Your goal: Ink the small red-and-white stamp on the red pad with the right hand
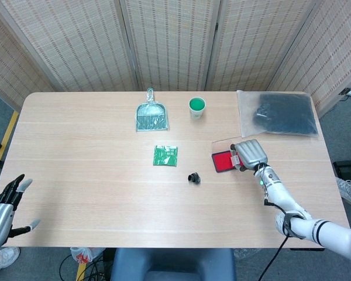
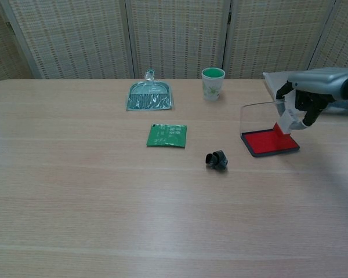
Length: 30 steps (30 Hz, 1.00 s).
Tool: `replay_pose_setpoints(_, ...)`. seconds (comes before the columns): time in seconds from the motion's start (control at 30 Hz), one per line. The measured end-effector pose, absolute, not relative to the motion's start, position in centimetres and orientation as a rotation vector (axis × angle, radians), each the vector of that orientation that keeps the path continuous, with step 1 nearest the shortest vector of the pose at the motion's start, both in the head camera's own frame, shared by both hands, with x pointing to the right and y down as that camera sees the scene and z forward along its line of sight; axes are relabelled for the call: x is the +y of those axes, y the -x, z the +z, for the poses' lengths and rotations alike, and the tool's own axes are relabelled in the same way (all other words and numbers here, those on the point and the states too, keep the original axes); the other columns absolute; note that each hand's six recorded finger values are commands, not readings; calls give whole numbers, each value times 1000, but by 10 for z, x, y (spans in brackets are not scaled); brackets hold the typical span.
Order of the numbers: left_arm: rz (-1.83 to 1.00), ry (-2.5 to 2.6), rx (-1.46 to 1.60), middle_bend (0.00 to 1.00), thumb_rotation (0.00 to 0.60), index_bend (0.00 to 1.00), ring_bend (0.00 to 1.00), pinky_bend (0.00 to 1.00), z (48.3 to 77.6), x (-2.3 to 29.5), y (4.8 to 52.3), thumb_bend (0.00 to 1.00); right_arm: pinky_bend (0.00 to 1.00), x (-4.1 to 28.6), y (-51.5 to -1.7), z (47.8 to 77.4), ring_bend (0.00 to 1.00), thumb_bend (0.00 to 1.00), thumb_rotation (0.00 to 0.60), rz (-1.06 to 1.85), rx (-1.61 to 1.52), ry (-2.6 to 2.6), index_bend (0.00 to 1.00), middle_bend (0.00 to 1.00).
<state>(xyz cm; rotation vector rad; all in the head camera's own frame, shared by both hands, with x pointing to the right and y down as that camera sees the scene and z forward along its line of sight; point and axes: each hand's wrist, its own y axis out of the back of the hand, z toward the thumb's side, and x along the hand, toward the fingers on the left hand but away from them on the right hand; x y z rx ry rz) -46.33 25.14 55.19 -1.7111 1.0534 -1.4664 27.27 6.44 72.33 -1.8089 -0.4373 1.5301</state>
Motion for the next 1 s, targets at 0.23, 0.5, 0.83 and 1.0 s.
replay_pose_setpoints(0.23,-1470,1732,1045,0,600,52,81,282,554,252,464,200,937,50,-270,739,782,331,600,1625,-467,1825,881,989)
replay_pose_setpoints(0.5,-1465,1734,1059,0,600,52,81,282,551,252,466,200,937,39,-263,751,782,334,600,1687,-474,1824,884,989)
replay_pose_setpoints(0.83,-1466,1706,1053,0,600,52,81,282,550,253,465,200,937,42,-258,765,782,334,600,1727,-428,1802,884,989)
replay_pose_setpoints(1.0,-1464,1704,1054,0,600,53,81,282,549,253,465,200,937,43,-257,770,782,334,600,1736,-417,1795,884,989)
